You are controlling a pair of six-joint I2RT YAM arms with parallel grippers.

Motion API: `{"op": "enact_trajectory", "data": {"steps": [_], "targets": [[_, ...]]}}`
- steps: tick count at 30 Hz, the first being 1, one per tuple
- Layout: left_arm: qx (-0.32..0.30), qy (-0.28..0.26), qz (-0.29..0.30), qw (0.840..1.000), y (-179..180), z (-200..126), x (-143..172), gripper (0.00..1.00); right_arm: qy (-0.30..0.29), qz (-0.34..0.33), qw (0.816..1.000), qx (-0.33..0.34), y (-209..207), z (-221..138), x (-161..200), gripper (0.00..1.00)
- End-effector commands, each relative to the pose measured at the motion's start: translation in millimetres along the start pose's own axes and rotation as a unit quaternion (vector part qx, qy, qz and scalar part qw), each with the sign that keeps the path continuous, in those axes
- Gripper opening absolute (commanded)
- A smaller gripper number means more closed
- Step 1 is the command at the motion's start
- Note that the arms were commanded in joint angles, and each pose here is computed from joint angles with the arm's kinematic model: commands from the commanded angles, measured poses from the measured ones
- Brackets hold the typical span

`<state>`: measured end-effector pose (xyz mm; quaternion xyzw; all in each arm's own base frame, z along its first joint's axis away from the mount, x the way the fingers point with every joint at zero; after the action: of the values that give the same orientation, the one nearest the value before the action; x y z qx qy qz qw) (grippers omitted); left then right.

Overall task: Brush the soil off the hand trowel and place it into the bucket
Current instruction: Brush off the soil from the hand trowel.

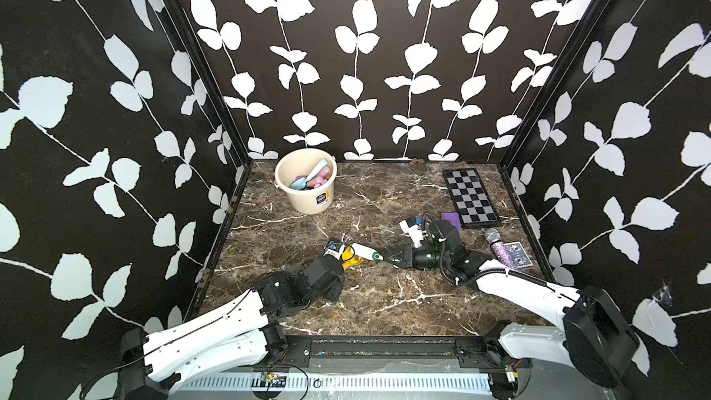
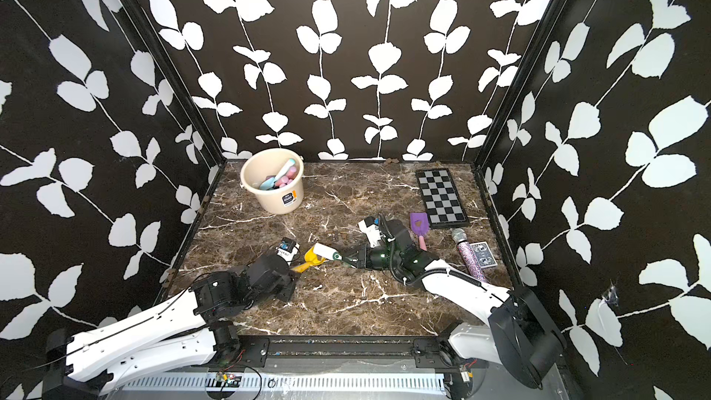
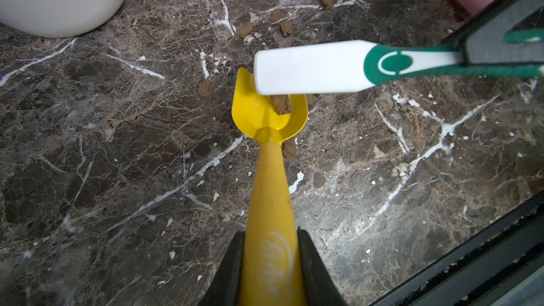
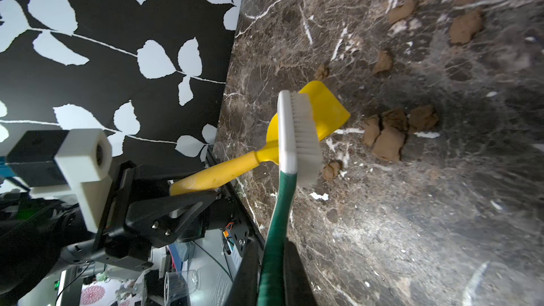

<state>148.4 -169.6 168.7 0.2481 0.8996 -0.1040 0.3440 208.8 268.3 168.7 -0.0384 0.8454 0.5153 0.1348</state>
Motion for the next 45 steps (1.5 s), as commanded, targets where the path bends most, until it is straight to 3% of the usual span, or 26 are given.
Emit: {"op": "enact_trajectory", "data": {"steps": [1,6,11,21,28,37,42,45], "targets": [[-0.006,-0.030,-0.005,1.000,3,-9,-14,0.00,-0.039,-0.007,0.999,0.011,1,-11,-12,0.00],[-0.005,-0.029,-0.005,1.000,3,-9,-14,0.00,-0.060,-0.017,0.998,0.021,5,-22,-22,0.00],[-0.007,-0.030,-0.006,1.000,3,-7,-14,0.00,-0.082,-0.060,0.994,-0.041,40,-32,-31,0.00],[-0.001,-0.082,0.009,0.997,1,-13,-32,0.00,-0.004,-0.061,0.989,-0.133,71,2,-18,0.00],[-0.015,-0.097,0.009,0.995,9,-21,-32,0.00,-0.025,-0.013,0.998,-0.048,28,9,-21,0.00],[-0.025,-0.100,0.004,0.995,15,-25,-30,0.00,-0.080,-0.001,0.996,-0.025,15,-23,-38,0.00],[-0.027,-0.110,0.000,0.994,17,-37,-39,0.00,-0.124,-0.025,0.992,-0.016,19,-51,-50,0.00],[-0.026,-0.124,-0.016,0.992,20,-60,-56,0.00,-0.152,-0.087,0.984,0.039,17,-73,-53,0.00]]}}
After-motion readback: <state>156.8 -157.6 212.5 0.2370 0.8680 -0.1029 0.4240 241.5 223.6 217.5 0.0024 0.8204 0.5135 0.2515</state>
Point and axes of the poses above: each gripper's point midway between its finger pads, its own z axis out along the fingers, its own y axis along the line the jaws close on, x = y × z, the point moved 3 cm from there along -z, back along the fingers, and after that the axes turned 5 degrees about z, right-handed, at the moved point
